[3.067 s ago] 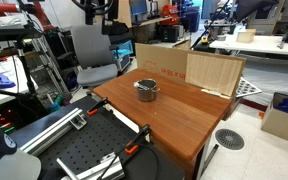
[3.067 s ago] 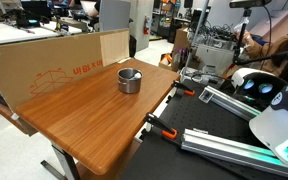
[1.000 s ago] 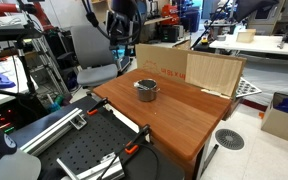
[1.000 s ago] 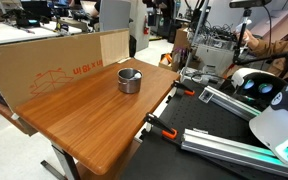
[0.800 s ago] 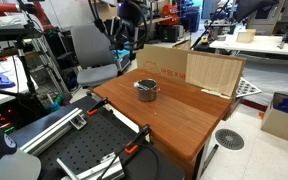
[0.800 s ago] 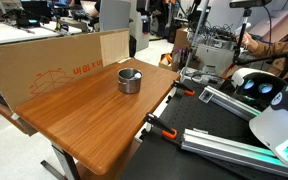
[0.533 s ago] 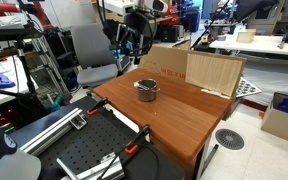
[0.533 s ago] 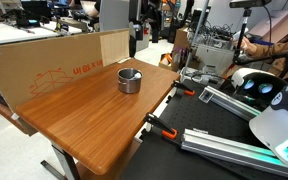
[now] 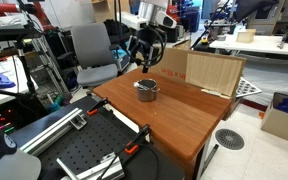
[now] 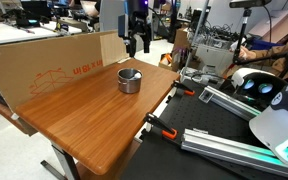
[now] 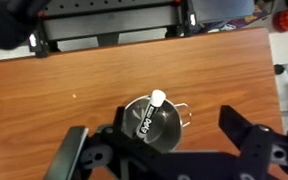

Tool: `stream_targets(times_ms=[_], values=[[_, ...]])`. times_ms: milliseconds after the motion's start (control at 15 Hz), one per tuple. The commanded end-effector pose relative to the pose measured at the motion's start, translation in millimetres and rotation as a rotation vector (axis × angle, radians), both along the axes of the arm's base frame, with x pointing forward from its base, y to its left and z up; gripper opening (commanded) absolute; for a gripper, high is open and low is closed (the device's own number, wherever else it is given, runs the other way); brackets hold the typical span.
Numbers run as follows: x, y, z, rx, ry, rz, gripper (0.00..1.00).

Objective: Remove the marker from the silver pot on the table

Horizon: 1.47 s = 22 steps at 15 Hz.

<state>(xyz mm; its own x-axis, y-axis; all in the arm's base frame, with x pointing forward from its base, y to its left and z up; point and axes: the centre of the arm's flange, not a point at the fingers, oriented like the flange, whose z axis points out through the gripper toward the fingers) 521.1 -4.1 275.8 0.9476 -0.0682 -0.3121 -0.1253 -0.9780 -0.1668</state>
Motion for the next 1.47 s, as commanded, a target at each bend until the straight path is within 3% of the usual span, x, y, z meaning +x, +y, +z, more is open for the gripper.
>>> stream_targets(times_ms=[0,933,1000,1067,1200,1400], values=[[21.5,1.0,-17.2,-0.016,0.053,-0.017,1.0],[33.0,20.5,-81.5,-0.064,0.177,0.011,1.0],[34.2,20.2,-82.9,-0.06,0.178,0.01,0.93],[35.6,19.9,-84.2,-0.059,0.18,0.012,0.72],[37.6,20.1,-85.4,-0.059,0.18,0.015,0.68],[40.4,20.1,-86.3,-0.059,0.186,0.015,0.43]])
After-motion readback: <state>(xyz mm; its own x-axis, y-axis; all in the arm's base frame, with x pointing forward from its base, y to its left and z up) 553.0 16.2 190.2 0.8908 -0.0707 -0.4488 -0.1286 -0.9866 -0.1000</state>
